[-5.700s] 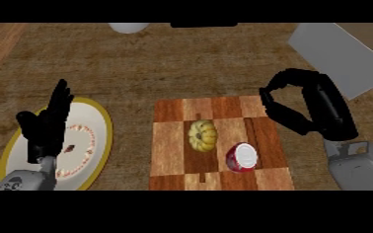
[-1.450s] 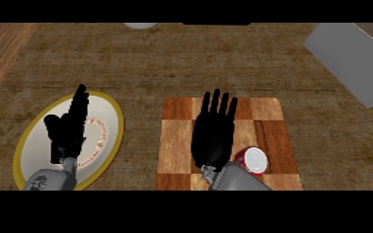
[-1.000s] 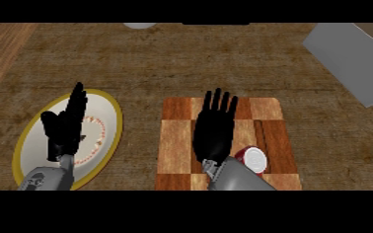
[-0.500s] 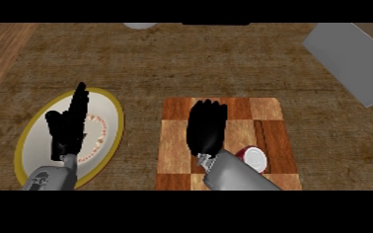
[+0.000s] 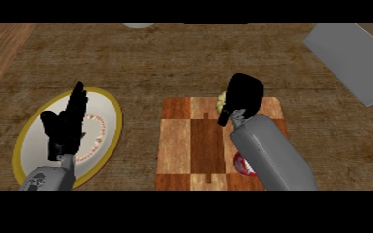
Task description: Pick the squash from the cutting board and place it in the cardboard box
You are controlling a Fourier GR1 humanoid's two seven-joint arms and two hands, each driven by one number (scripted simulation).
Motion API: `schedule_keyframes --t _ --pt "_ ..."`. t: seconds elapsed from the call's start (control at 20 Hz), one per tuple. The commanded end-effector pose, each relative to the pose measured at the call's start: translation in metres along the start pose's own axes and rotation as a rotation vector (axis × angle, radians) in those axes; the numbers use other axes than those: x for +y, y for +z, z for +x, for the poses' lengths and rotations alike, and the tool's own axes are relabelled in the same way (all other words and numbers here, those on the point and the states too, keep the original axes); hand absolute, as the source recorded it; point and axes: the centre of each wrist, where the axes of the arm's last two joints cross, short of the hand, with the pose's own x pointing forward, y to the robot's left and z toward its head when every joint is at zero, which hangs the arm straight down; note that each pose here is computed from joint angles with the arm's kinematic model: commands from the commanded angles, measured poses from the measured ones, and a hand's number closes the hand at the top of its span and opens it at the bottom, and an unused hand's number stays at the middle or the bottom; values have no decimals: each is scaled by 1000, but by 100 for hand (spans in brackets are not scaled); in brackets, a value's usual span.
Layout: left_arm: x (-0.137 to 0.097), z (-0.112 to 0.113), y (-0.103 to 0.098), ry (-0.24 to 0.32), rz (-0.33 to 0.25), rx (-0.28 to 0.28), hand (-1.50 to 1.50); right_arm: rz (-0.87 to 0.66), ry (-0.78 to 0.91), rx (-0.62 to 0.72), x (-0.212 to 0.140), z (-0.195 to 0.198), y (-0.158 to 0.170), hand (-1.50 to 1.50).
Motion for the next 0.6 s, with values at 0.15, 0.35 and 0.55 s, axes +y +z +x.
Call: schedule_keyframes --t 0.15,0.35,0.55 --pt "-1 0 7 -14 -23 7 0 37 -177 139 -36 -20 -76 150" --pt "-17 -11 13 3 6 16 0 -79 -142 100 -51 2 -65 150" --pt "13 -6 -2 -14 -2 22 0 -177 -171 75 -100 10 -64 150"
